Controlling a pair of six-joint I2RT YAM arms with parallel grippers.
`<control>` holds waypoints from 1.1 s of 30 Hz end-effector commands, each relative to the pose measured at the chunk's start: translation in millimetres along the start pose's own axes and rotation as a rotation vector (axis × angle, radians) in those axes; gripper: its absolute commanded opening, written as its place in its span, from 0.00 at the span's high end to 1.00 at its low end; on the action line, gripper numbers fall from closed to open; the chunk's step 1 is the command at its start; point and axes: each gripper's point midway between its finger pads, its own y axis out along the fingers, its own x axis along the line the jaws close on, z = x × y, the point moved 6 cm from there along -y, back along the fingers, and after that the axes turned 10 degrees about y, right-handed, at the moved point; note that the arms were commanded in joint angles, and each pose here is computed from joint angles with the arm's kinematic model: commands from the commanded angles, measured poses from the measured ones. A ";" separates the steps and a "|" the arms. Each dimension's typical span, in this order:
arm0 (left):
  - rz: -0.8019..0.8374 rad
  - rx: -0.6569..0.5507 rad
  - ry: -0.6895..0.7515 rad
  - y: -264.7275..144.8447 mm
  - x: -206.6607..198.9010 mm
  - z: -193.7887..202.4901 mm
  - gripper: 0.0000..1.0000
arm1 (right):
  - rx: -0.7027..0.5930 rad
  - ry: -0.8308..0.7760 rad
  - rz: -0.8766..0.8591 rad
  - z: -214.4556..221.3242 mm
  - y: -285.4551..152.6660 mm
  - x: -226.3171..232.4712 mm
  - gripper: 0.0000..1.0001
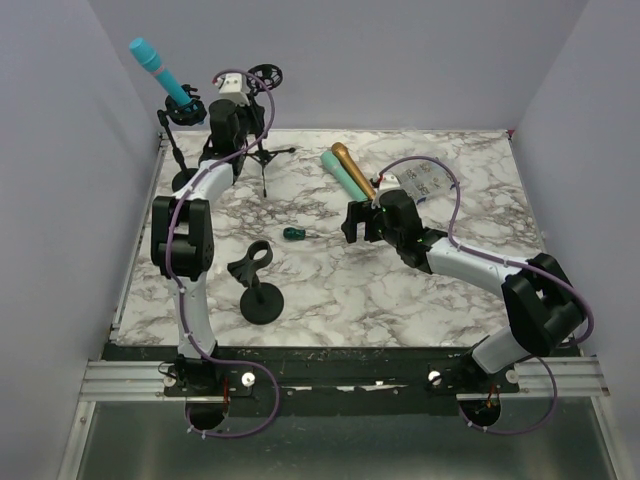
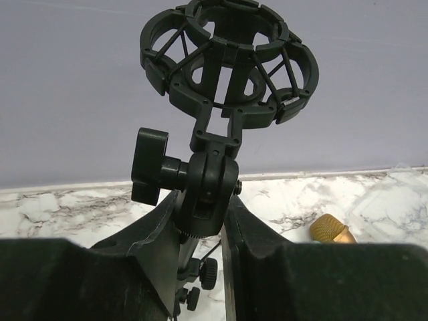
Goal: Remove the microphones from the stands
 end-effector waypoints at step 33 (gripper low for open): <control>0.051 0.319 -0.175 -198.6 -39.1 16.7 0.99 | 0.287 0.627 -0.625 2.3 3.1 99.1 0.01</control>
